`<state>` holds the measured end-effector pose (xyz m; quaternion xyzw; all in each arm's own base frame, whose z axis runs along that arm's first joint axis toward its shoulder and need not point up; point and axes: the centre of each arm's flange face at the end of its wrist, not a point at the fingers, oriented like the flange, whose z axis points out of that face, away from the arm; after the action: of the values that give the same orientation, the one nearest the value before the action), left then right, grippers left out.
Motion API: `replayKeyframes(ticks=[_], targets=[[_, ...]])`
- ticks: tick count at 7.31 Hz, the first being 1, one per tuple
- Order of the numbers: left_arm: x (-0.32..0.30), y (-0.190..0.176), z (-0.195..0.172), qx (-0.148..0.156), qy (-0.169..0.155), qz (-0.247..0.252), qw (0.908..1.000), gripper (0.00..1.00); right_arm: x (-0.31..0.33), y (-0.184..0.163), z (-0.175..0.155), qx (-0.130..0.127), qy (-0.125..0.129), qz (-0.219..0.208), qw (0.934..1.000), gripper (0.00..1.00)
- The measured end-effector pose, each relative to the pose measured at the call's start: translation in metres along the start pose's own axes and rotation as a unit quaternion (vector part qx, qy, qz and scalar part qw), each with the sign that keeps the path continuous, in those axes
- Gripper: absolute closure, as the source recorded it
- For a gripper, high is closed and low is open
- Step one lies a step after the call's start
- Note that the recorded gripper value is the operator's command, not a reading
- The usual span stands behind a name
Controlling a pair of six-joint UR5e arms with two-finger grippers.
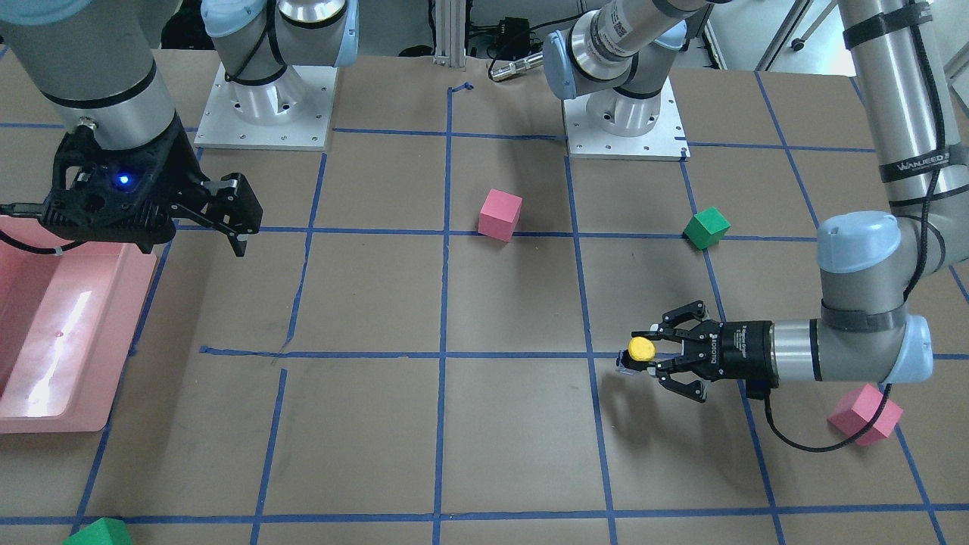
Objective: Align button upright
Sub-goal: 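Rotate the left wrist to turn the held switch cap-down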
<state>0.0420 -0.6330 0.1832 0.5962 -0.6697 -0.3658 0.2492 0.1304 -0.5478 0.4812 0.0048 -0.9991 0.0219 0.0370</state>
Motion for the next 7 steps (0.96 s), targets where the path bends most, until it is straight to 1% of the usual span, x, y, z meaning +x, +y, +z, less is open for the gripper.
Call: replayKeyframes(ticks=[1, 3, 5, 7], targets=[[0.006, -0.008, 0.004, 0.003, 0.009, 0.002, 0.9999, 1.00, -0.001, 0.000, 0.002, -0.004, -0.001, 0.012, 0.9999, 0.00], [0.013, -0.013, 0.009, -0.010, 0.023, -0.010, 0.9996, 1.00, -0.003, -0.001, 0.005, -0.009, -0.009, 0.024, 0.9996, 0.00], [0.017, -0.012, 0.011, -0.027, 0.036, -0.035, 0.9984, 1.00, -0.004, 0.000, 0.009, -0.014, -0.012, 0.022, 0.9996, 0.00], [0.017, -0.012, 0.014, -0.031, 0.037, -0.044, 0.9978, 1.00, -0.005, 0.001, 0.011, -0.017, -0.012, 0.021, 0.9996, 0.00]])
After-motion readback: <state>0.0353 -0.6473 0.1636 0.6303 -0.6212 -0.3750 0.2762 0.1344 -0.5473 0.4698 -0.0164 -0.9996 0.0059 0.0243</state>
